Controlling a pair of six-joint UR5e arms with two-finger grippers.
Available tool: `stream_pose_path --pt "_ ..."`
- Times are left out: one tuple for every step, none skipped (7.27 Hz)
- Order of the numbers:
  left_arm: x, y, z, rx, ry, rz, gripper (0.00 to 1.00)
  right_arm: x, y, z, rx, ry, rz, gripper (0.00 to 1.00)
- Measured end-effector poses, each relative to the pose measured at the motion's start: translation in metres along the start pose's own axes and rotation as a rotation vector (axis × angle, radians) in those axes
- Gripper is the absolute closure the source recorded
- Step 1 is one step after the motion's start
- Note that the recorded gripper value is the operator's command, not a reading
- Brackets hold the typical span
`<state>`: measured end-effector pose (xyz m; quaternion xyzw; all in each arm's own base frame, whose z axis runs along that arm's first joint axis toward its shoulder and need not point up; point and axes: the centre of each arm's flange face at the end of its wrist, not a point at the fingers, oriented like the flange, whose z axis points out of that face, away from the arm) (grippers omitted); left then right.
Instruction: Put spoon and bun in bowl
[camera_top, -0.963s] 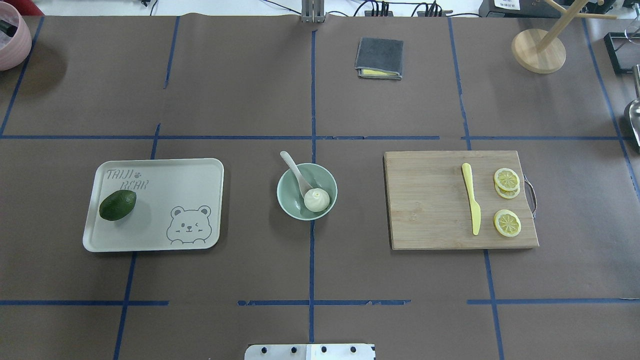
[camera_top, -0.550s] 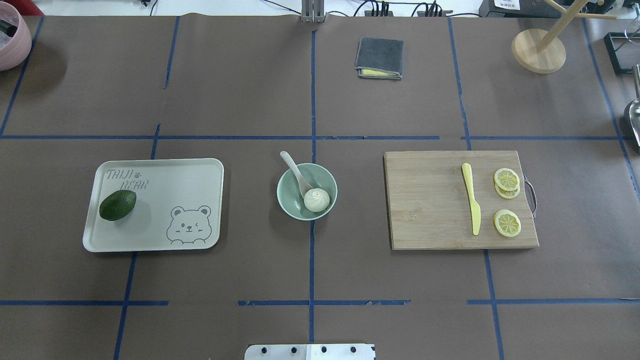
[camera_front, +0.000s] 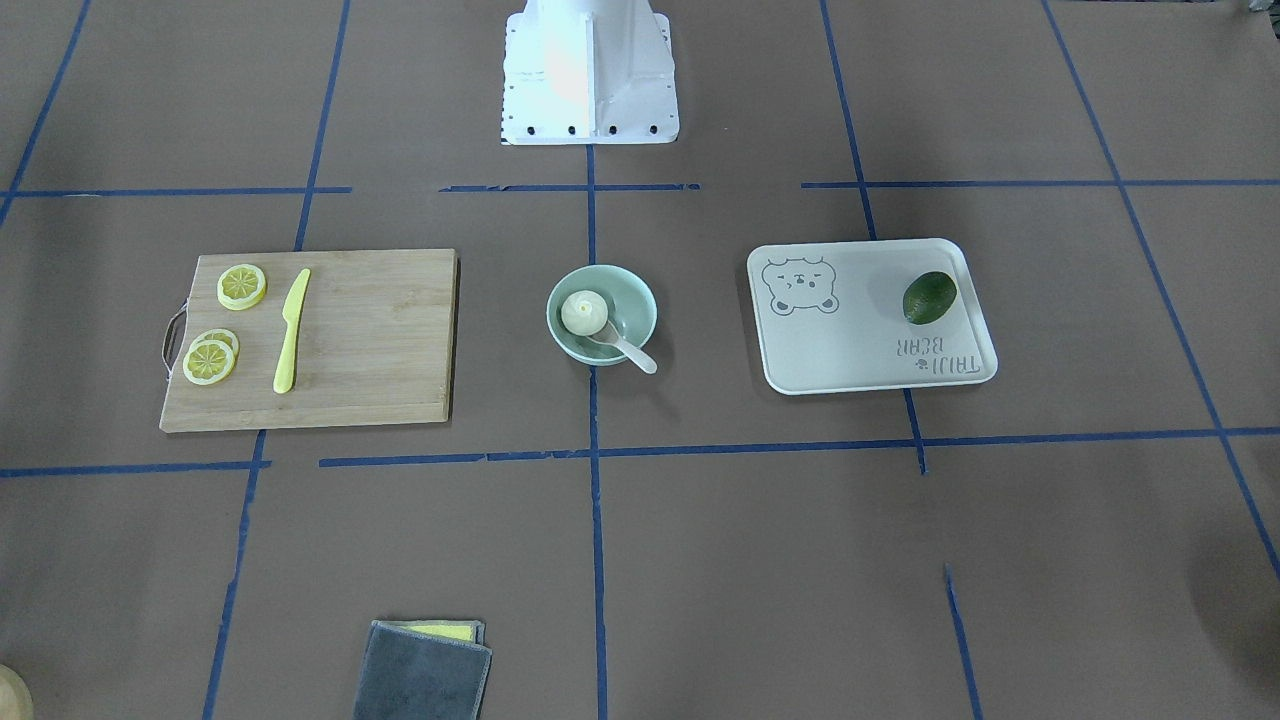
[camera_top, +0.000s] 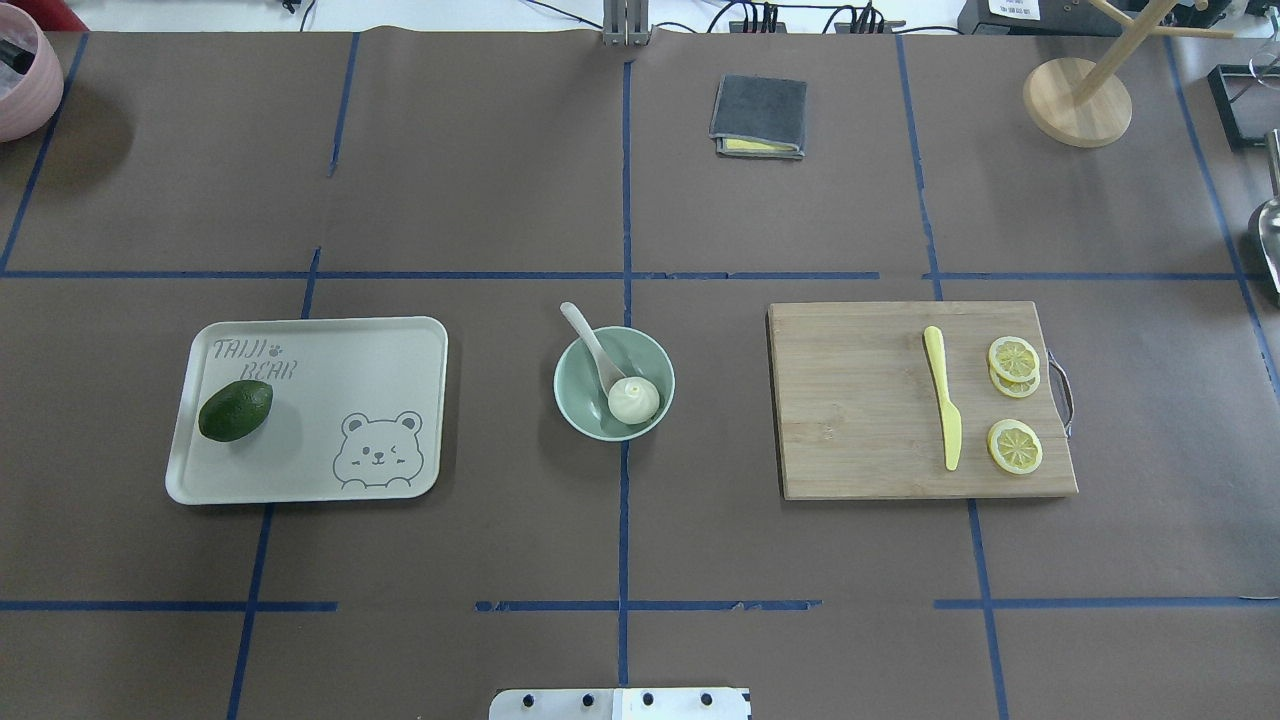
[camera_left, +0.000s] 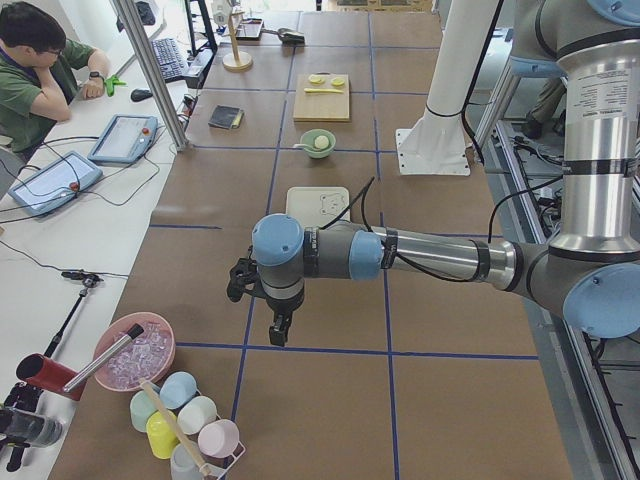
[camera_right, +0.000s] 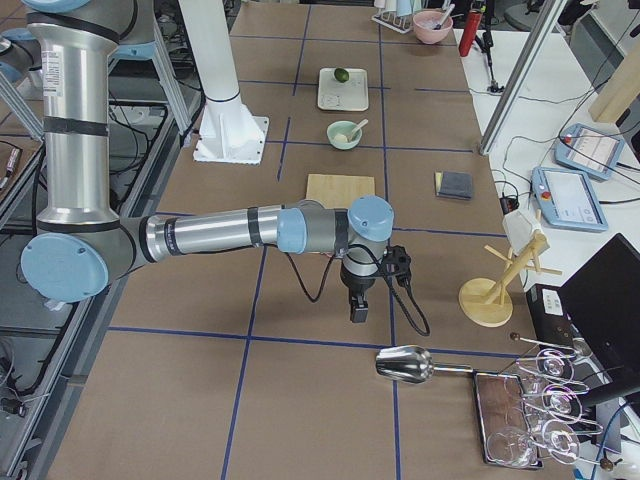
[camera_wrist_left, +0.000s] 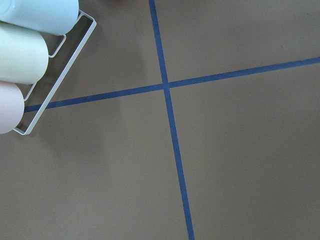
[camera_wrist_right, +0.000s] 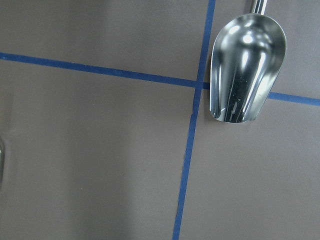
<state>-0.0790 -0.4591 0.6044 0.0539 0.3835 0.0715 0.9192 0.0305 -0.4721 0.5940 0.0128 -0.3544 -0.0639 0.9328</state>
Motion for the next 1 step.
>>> stream_pose_path --pt "0.0003 -0.0004 -0.0001 0.001 0.0 0.001 0.0 0.0001 0.0 0.0003 -0.001 0.0 0.0 0.0"
